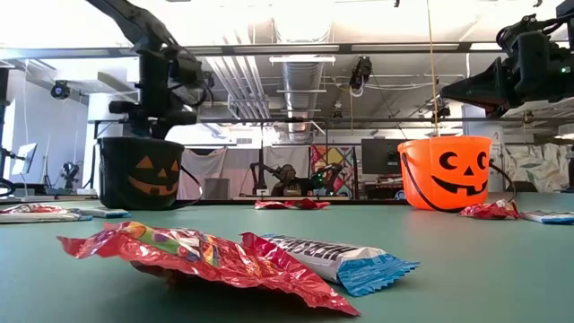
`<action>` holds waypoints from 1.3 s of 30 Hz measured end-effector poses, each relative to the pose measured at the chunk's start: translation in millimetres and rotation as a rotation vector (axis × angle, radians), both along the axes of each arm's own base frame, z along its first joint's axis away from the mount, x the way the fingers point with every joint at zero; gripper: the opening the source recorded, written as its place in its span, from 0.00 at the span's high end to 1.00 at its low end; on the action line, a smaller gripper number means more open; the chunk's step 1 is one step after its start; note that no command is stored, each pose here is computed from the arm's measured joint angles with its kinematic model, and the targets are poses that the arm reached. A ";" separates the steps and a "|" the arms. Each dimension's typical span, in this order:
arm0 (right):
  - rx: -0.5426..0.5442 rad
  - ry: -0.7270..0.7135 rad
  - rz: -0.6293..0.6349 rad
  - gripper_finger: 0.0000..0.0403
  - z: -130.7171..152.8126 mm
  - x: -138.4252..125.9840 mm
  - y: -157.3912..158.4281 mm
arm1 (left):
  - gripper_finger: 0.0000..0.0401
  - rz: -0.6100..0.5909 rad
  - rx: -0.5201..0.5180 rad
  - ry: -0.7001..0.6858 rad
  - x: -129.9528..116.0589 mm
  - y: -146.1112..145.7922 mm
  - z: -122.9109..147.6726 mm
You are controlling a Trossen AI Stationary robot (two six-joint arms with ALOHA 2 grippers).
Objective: Sort candy by brand, put in halloween buckets
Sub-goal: Put the white chocolate into the black bucket
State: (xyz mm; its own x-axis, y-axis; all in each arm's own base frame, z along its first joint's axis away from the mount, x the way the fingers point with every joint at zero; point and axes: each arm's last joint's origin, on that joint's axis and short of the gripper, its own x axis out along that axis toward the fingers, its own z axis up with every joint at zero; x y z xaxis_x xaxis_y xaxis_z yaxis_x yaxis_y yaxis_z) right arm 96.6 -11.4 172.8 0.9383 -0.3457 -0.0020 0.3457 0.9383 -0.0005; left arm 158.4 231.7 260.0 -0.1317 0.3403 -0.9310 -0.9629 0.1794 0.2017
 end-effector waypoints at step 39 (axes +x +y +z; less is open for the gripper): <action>0.000 0.000 0.000 0.96 0.0 0.0 0.0 | 0.36 -0.074 -0.236 0.117 1.9 6.1 -10.3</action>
